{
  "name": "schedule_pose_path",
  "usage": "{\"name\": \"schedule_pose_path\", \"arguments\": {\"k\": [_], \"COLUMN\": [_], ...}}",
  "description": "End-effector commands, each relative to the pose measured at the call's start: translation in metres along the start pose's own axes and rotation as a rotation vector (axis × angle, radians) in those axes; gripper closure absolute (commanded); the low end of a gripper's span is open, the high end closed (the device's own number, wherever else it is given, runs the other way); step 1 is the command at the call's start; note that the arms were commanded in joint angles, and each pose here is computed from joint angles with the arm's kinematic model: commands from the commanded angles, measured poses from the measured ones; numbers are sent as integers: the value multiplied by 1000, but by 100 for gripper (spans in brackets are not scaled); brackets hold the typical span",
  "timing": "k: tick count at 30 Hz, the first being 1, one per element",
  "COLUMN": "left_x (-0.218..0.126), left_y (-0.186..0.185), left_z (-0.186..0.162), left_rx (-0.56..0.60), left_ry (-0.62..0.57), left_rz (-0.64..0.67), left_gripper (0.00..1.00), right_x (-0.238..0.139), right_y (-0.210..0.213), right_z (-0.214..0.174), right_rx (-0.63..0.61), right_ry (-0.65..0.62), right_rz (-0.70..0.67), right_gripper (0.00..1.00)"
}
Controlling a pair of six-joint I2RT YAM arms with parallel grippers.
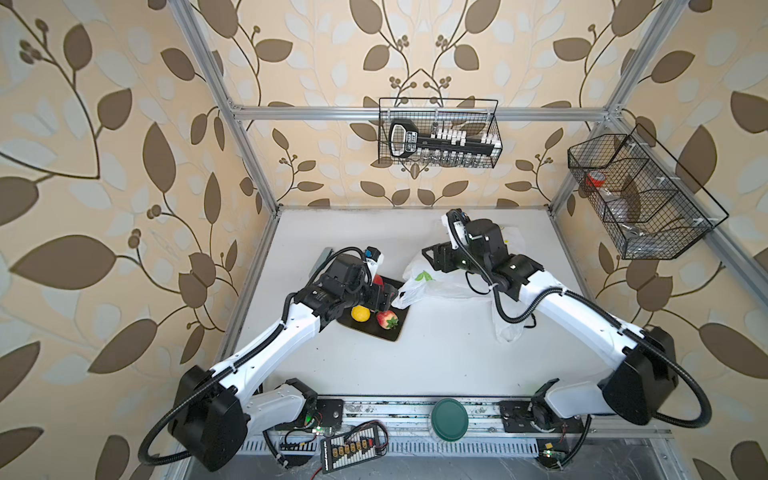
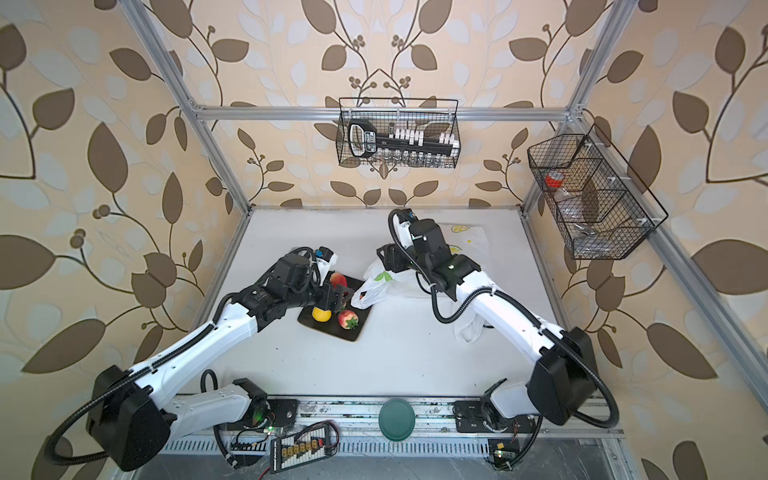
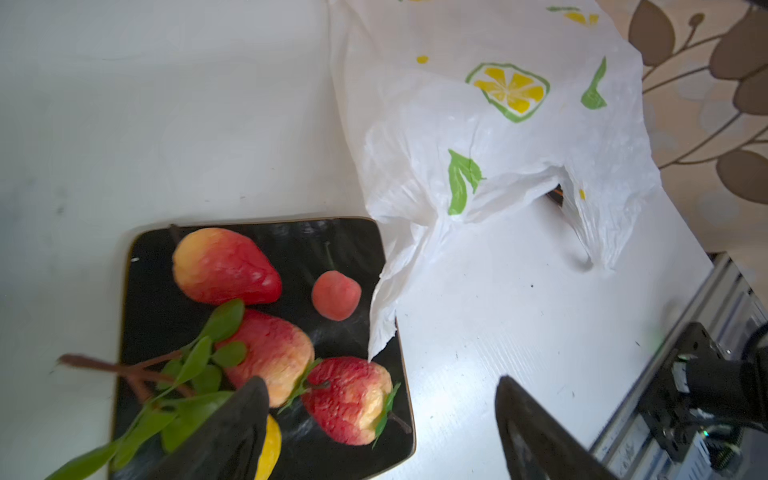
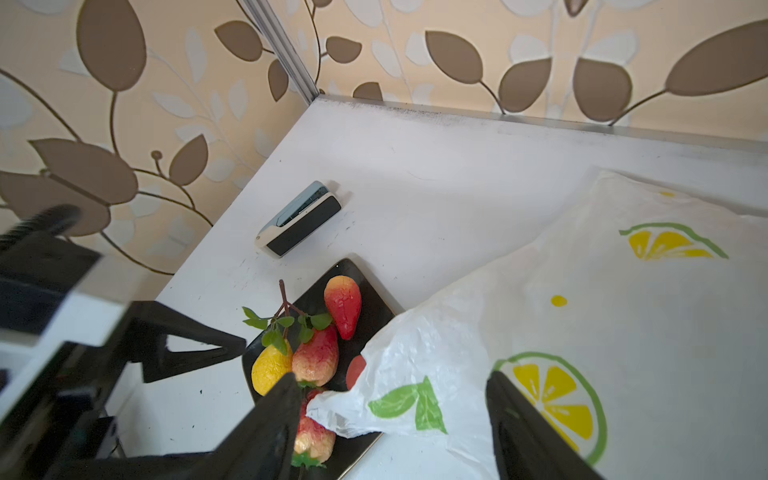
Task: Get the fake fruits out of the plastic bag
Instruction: 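Grasp and lift the bag handle with left gripper while right gripper reaches into bag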
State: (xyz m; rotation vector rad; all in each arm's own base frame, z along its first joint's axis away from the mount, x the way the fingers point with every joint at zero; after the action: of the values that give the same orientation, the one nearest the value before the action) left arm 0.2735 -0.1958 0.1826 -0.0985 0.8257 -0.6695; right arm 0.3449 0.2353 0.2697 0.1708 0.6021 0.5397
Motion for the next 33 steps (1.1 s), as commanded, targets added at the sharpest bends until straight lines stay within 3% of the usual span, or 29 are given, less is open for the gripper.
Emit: {"name": "schedule_pose_path", "arguments": {"k": [1, 10, 16, 24, 30, 33], "left_x": [14, 65, 86, 71, 39, 25], "left_y": [-23, -6, -7, -33, -64, -75], "left_z": [5, -9, -5, 21, 48, 61], "left_rx": [97, 72, 92, 123, 105, 100], "left_ry": [-6, 84, 109, 33, -74, -113], "left_rz": [-169, -140, -115, -148, -219, -244], "left_gripper": [16, 34, 60, 91, 100, 100], "right_x": [-15, -42, -56, -68, -70, -71], "right_y": [-8, -17, -21, -31, -33, -32], "right_z": [-8, -28, -33, -55, -85, -92], "right_rx": [38, 86, 94, 95, 66, -27], "right_ry": [-15, -27, -38, -16, 47, 59], "right_rz": [-35, -60, -80, -110, -87, -71], "right_gripper": [29, 29, 29, 31, 35, 38]}}
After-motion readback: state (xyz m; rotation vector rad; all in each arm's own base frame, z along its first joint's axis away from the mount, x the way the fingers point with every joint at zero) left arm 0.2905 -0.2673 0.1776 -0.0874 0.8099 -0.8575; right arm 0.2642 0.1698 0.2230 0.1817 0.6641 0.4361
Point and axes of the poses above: each gripper's point midway between its finger pads, its own x axis out along the fingers, its own y axis along the line the jaws close on, z = x × y, the point moved 2 cm from there along -x, back along the fingers, and after that the axes turned 1 degree about x, right-handed, at the moved point
